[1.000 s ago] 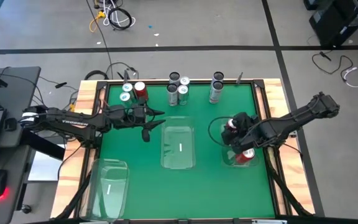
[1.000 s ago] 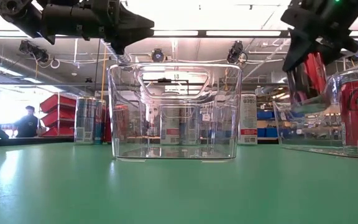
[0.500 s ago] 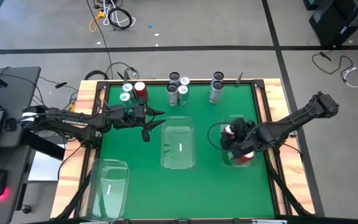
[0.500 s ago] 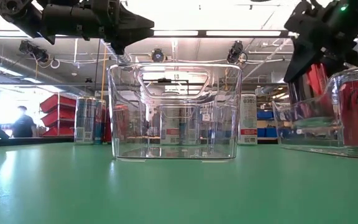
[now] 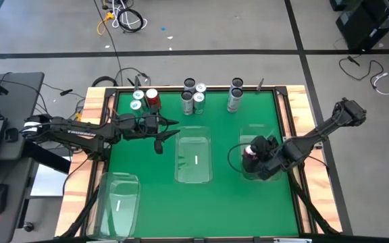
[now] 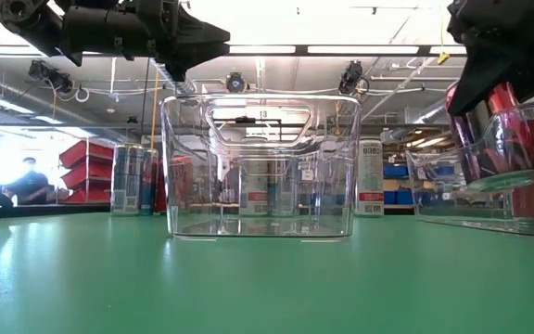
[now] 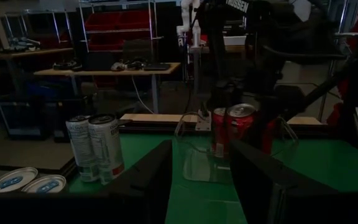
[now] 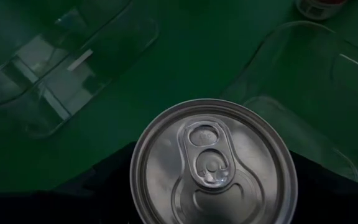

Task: Sort soda cans
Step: Put the bottom red-black soda can into the top right transparent bin

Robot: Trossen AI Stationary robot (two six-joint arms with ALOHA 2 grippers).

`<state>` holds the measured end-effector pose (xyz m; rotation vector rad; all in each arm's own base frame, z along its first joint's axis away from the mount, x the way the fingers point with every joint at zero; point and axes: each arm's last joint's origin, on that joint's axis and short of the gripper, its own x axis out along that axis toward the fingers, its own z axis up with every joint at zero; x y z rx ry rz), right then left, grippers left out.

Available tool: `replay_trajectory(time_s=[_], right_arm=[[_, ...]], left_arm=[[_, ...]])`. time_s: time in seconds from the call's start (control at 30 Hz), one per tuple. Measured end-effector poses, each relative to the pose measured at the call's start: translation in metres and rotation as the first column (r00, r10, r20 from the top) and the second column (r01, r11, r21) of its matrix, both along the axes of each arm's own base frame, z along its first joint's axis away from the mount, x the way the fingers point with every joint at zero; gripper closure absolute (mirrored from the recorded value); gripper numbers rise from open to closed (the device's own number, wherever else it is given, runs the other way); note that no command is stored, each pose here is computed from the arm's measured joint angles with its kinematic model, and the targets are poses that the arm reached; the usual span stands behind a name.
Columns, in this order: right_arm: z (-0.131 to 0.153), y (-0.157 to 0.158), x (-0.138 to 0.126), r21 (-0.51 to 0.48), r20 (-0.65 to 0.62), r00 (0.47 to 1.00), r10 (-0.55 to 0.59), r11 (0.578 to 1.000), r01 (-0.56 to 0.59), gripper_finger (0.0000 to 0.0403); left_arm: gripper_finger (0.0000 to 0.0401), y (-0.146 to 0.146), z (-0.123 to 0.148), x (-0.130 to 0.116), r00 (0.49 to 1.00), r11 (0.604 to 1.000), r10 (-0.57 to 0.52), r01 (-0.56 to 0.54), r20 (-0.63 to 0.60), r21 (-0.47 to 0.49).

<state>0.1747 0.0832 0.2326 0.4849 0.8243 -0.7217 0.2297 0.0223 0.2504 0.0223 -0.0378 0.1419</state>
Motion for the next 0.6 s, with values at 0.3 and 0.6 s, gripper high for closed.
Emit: replay_trajectory(time_s=[0.3, 0.6], right_arm=[[-0.007, 0.009, -0.001, 0.031, 0.027, 0.999, 0.044, 0.999, -0.045, 0.0112], [-0.022, 0.016, -0.005, 0.088, 0.035, 0.995, 0.092, 0.992, -0.095, 0.0112]], left_arm=[[0.0240, 0.000, 0.000, 0.000, 1.000, 1.000, 0.000, 0.000, 0.000, 0.000], [0.0240, 0.000, 0.000, 0.000, 1.000, 1.000, 0.000, 0.000, -0.001, 0.000]])
